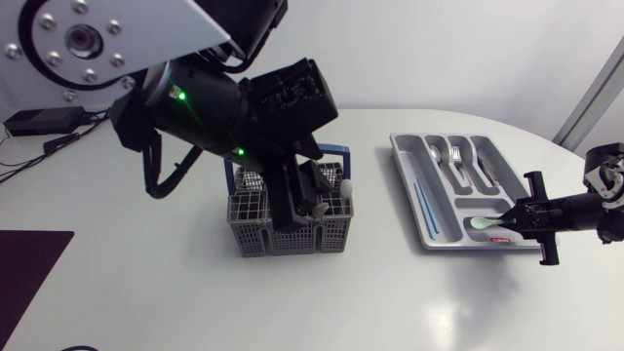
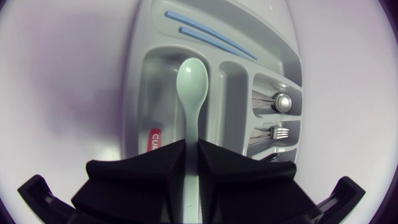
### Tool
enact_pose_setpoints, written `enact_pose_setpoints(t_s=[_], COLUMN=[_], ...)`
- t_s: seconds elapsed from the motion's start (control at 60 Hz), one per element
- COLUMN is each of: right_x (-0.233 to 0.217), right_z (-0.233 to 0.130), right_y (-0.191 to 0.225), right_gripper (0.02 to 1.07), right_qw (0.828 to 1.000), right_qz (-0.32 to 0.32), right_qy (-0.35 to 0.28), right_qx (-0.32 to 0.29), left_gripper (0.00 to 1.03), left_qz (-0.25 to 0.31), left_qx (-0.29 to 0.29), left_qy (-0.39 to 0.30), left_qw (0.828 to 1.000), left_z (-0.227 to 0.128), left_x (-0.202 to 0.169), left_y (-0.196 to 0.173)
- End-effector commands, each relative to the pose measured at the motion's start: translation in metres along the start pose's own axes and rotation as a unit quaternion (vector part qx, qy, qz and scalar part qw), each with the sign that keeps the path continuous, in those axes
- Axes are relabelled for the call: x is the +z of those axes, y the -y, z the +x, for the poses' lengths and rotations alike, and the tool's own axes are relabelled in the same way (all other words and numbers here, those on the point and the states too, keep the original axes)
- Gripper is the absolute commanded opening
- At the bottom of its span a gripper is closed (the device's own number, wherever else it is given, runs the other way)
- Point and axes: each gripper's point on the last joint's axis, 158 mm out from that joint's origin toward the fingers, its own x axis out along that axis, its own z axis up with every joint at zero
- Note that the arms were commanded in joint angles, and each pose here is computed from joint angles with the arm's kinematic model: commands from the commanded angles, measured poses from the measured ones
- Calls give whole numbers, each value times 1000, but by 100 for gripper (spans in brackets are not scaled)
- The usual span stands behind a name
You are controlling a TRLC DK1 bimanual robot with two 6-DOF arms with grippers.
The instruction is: Unload the cutlery basket into the drawer organizer.
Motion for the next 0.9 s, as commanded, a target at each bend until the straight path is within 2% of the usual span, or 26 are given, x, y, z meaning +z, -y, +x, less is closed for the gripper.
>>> enact_pose_setpoints(t_s=[0.0,0.35,0.433,0.517,0.583,0.733,0.817,0.883], right_x=[9,4,2,1,2,11,27,48], right_z=[-7,8,9,7,1,-26,-46,-62], right_y=[-9,-29,-26,-23,-18,2,14,18], right_gripper=[8,9,23,53,66,83,88,89], right_qw=[1000,999,1000,1000,1000,999,998,994], right_qz=[-8,-5,-4,5,8,29,60,103], right_qy=[7,2,1,-2,-5,-5,9,30], right_qx=[7,32,26,21,13,-16,-25,-9], left_gripper=[80,80,81,81,81,81,81,81], left_qz=[-8,-5,-7,-7,-7,-11,-12,-15], left_qx=[-3,-5,-5,-5,-4,-3,-6,-6], left_qy=[-7,-6,-6,-6,-6,-1,-1,-1], left_qw=[1000,1000,1000,1000,1000,1000,1000,1000], left_z=[2,5,5,5,4,-1,-3,-5], left_x=[-8,-7,-7,-7,-7,-5,-8,-10], left_y=[5,7,6,7,7,9,15,17])
